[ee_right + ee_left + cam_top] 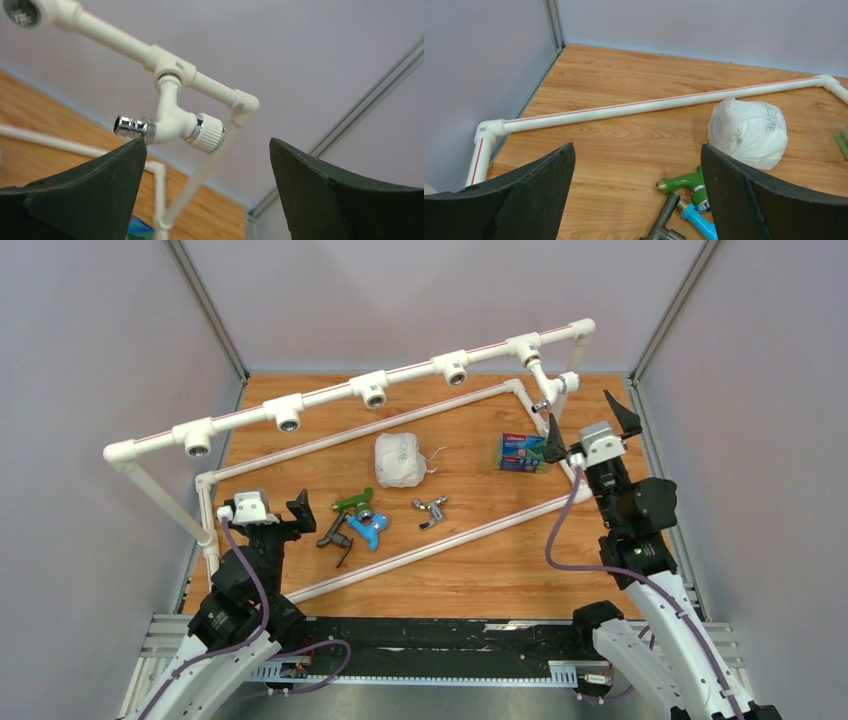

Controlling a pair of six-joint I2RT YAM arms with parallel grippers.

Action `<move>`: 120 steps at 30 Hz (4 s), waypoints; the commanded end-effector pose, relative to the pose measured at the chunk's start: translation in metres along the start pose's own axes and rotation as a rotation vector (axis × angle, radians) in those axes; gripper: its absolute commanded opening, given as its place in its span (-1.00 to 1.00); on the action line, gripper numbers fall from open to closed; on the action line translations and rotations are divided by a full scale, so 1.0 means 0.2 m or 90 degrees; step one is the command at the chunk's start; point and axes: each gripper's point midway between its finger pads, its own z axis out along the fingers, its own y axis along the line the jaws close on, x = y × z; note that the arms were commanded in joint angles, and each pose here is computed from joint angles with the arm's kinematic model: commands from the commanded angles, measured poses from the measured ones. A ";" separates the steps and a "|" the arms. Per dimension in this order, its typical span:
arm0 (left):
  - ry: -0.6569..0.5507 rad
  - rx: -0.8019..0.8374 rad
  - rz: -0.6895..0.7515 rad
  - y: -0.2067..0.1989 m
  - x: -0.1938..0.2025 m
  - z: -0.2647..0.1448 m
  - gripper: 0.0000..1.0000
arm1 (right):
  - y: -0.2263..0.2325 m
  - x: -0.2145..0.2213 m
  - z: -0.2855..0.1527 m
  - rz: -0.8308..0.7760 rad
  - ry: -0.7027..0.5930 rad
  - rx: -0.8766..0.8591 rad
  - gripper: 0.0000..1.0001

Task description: Install the water faucets

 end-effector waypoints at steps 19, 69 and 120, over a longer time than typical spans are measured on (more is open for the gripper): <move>0.010 -0.004 0.012 -0.01 0.00 0.02 1.00 | 0.07 0.15 0.37 -0.574 -0.010 -0.142 0.70; 0.029 0.003 0.025 -0.05 0.08 0.06 1.00 | -0.16 0.07 0.10 0.978 -0.229 0.243 1.00; -0.014 -0.001 0.000 -0.01 -0.02 0.02 1.00 | 0.20 0.13 0.45 -0.278 0.044 -0.224 -0.31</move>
